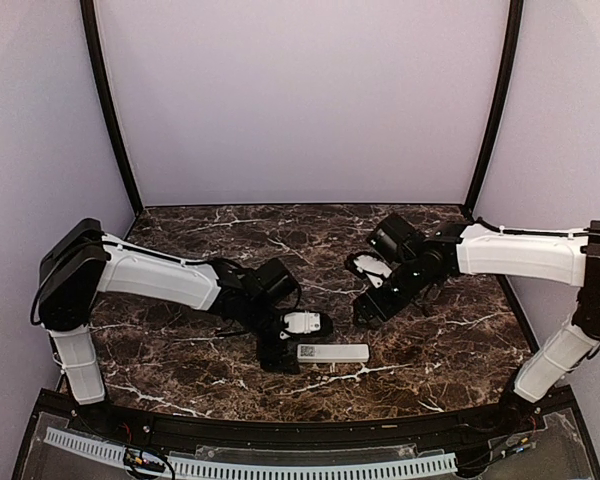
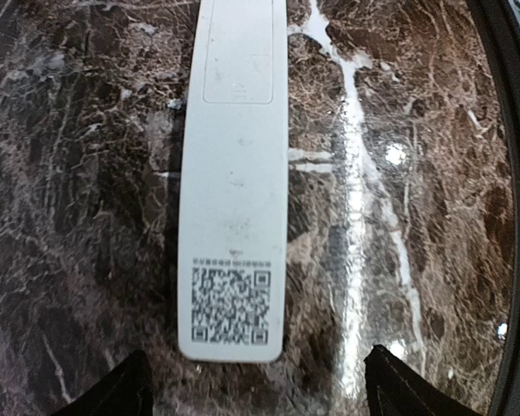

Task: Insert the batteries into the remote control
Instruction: Adjust the battery cover on the remote control without the battery cover, then pick up the remote control from the center of the board, then pass from the right arm to the left, then place the remote control at the center of the board.

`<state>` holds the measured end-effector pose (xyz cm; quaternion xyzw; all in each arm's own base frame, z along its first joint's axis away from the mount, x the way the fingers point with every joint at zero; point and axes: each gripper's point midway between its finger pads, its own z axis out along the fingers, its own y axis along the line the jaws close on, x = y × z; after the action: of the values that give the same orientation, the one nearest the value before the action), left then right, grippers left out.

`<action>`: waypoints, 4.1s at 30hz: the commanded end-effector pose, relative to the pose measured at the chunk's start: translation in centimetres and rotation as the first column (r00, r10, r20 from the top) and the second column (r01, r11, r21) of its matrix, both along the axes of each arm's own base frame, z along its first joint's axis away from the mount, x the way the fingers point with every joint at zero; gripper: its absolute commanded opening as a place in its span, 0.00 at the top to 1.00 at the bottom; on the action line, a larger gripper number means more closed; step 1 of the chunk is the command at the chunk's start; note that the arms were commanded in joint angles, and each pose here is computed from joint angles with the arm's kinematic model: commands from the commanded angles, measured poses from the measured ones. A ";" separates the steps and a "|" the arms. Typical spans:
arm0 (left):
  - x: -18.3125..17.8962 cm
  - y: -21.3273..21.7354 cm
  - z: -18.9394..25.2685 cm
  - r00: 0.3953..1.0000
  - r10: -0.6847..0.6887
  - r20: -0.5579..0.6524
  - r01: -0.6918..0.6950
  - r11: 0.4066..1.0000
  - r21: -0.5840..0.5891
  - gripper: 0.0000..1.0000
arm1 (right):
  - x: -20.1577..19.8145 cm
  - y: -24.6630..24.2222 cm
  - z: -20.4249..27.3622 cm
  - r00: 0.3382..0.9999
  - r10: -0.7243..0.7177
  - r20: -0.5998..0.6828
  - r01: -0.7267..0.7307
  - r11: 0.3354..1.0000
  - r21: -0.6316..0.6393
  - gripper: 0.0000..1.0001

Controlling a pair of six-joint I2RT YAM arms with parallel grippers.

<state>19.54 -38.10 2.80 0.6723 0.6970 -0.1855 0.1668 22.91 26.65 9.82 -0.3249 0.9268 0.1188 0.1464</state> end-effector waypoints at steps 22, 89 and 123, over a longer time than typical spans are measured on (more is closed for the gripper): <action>13.6 12.3 16.3 0.629 0.777 -0.031 -0.708 0.557 -0.434 0.10 | -3.1 11.2 -7.9 0.776 0.630 0.038 -0.625 0.775 -0.093 0.23; 5.2 -3.2 37.4 0.969 0.180 -0.170 -0.231 0.412 -0.881 0.96 | 1.3 11.0 35.1 0.757 -0.007 0.654 -0.598 0.397 0.696 0.50; 19.7 10.6 -0.9 0.382 0.918 -0.108 -0.890 0.397 0.225 0.56 | 12.5 0.8 11.7 0.924 -0.297 0.242 0.230 0.935 0.269 0.11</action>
<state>40.56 -28.98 3.92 0.1580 0.9676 -0.1126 0.1613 35.41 27.97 21.30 -0.2064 0.9062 0.1523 0.3362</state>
